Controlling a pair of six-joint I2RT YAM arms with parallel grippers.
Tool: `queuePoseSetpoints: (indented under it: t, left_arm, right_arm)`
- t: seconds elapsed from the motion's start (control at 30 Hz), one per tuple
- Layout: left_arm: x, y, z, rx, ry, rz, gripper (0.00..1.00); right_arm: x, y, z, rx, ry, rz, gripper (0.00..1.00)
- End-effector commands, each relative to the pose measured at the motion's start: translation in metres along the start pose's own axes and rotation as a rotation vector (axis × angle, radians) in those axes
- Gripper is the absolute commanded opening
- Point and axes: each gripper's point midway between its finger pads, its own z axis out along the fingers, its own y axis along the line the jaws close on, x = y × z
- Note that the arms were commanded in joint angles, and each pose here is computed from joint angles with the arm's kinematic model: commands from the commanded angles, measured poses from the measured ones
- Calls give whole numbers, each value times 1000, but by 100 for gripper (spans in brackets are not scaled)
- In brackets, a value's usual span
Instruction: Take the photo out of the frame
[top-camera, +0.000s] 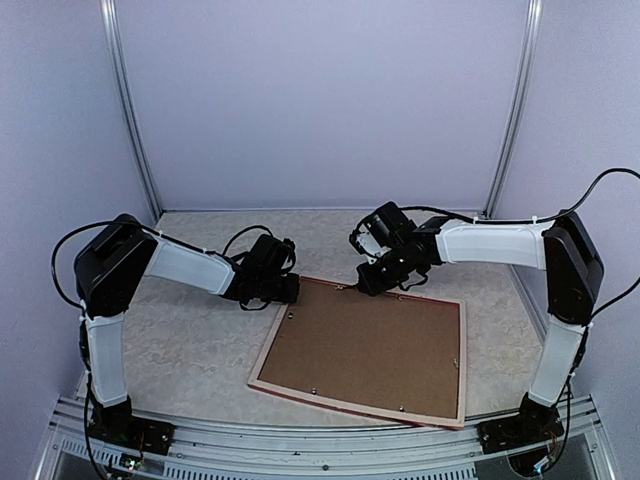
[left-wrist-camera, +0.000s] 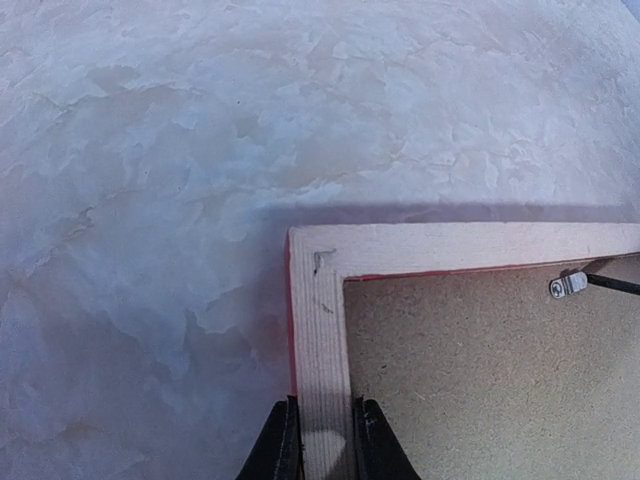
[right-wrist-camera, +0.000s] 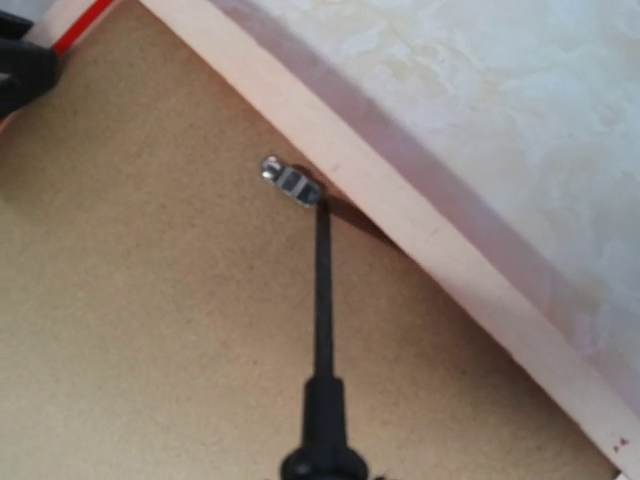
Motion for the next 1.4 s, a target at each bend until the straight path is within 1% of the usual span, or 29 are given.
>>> queuePoseSetpoints:
  t: [0.0, 0.2, 0.4, 0.43, 0.63, 0.93, 1.07, 1.23, 1.37]
  left_arm:
    - [39, 8, 4, -17, 119, 37, 14]
    - [39, 8, 4, -17, 119, 36, 14]
    - [40, 8, 5, -16, 122, 38, 13]
    - [36, 6, 5, -9, 104, 35, 13]
    - [36, 4, 7, -3, 102, 33, 13]
    - [36, 8, 4, -13, 100, 29, 13]
    - [37, 18, 3, -46, 98, -10, 11]
    - [47, 41, -4, -96, 107, -79, 11]
    - [58, 48, -18, -103, 116, -86, 15]
  right_arm:
    - [-17, 20, -14, -81, -54, -13, 0]
    - [-24, 21, -4, -76, -42, -16, 0]
    - [-20, 43, -7, -181, -34, -55, 0]
    - [-17, 46, -7, -196, -29, -61, 0]
    - [-13, 46, -2, -196, -26, -52, 0]
    - [-20, 18, -27, -49, -70, -32, 0]
    - [-11, 8, -43, -18, -81, -11, 0]
    - [2, -7, -58, 44, -82, 17, 0]
    - [15, -19, -73, 93, -74, 40, 0]
